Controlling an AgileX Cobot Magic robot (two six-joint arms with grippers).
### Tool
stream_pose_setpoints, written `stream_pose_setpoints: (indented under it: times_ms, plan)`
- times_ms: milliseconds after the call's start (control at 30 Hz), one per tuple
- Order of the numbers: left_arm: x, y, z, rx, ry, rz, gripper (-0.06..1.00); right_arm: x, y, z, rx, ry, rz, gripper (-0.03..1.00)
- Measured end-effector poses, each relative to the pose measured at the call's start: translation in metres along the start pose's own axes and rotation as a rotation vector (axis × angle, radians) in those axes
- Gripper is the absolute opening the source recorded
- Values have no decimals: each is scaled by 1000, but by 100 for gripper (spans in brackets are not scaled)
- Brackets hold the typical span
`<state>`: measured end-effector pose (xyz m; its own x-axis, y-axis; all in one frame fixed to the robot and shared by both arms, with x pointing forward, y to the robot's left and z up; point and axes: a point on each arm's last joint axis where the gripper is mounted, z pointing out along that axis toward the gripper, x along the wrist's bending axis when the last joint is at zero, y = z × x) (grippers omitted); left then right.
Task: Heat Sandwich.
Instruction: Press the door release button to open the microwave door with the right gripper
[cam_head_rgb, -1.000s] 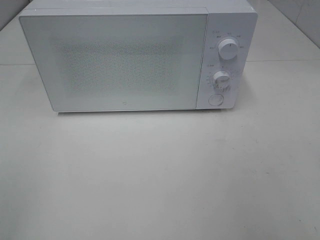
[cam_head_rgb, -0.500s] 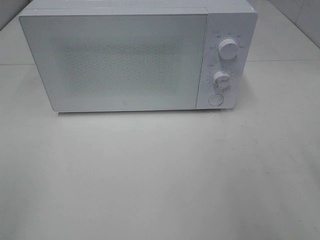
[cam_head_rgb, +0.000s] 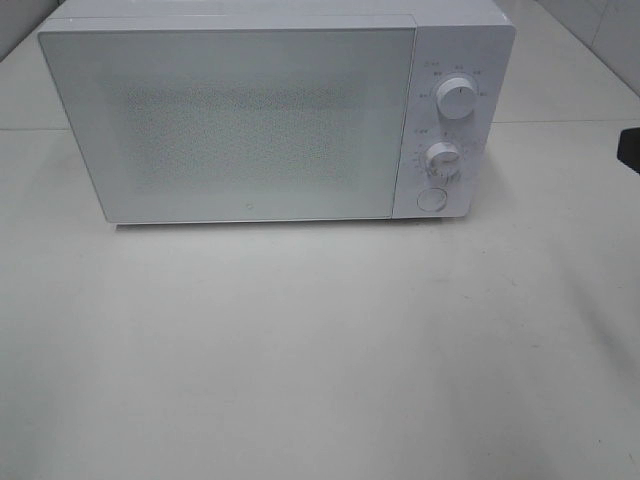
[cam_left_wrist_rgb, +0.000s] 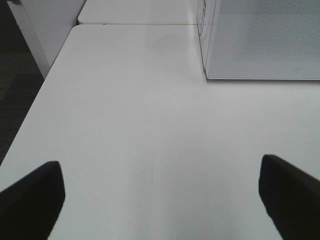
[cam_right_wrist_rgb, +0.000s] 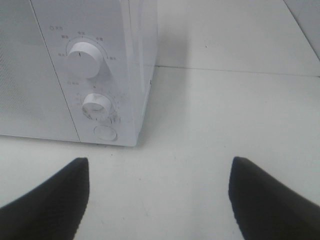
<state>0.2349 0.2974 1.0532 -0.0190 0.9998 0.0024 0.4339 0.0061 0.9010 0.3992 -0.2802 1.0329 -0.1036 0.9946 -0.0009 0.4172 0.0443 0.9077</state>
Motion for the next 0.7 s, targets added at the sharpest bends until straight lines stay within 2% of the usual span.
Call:
stream_pose_setpoints:
  times_ms: [400, 633, 700]
  plan:
    - [0, 0, 0, 0, 0, 0, 99, 9, 6, 55, -170, 84, -2, 75]
    - [0, 0, 0, 0, 0, 0, 99, 9, -3, 83, -185, 55, -7, 75]
    - [0, 0, 0, 0, 0, 0, 99, 17, -10, 92, -195, 45, -37, 75]
